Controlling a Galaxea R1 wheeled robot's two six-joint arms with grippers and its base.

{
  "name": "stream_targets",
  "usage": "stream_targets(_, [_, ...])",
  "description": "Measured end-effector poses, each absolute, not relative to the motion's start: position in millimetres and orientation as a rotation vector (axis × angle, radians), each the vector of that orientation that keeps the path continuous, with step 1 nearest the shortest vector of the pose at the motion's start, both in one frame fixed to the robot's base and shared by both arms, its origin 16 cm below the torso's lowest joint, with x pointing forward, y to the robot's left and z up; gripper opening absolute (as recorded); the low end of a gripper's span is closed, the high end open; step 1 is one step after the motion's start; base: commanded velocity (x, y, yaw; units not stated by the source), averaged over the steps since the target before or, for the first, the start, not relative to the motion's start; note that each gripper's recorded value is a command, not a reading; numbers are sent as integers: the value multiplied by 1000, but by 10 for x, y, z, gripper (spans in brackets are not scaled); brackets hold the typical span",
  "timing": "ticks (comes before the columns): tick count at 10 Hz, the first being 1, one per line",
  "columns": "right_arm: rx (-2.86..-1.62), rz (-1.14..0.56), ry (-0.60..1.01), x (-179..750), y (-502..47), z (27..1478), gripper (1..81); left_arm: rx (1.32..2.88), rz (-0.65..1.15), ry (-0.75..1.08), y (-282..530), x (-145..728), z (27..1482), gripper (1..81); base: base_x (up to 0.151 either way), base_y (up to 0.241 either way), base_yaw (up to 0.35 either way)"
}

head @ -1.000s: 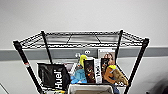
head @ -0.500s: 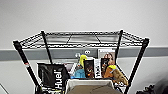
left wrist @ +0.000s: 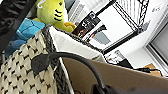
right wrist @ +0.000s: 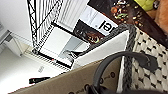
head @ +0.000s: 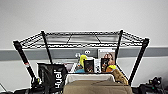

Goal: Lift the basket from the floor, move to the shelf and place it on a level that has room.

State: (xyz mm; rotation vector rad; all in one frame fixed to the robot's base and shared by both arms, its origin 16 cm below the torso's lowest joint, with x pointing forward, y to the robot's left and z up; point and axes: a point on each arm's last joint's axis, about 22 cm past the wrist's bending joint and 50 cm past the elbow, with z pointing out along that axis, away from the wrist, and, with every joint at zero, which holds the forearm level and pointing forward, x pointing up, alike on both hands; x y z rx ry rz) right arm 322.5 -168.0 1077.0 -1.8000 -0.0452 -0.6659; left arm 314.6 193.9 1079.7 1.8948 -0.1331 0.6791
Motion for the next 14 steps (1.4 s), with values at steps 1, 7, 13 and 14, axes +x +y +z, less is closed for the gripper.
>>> stream_targets(1, [-1793,-674,-58,3230,-1681,10875,10,1889,692,-143,1948,3166,10921,10,0,0,0])
stream_targets(7, [-1759,-704,-125,3195,-1681,11422,10,1882,706,-213,1938,3080,11477,10,0,0,0])
stream_targets(13, [-1717,-730,-200,3118,-1653,11982,10,1878,743,-277,1917,2986,11980,10,0,0,0])
stream_targets(14, [-1712,-732,-218,3089,-1652,12085,10,1878,754,-285,1920,2977,12069,10,0,0,0])
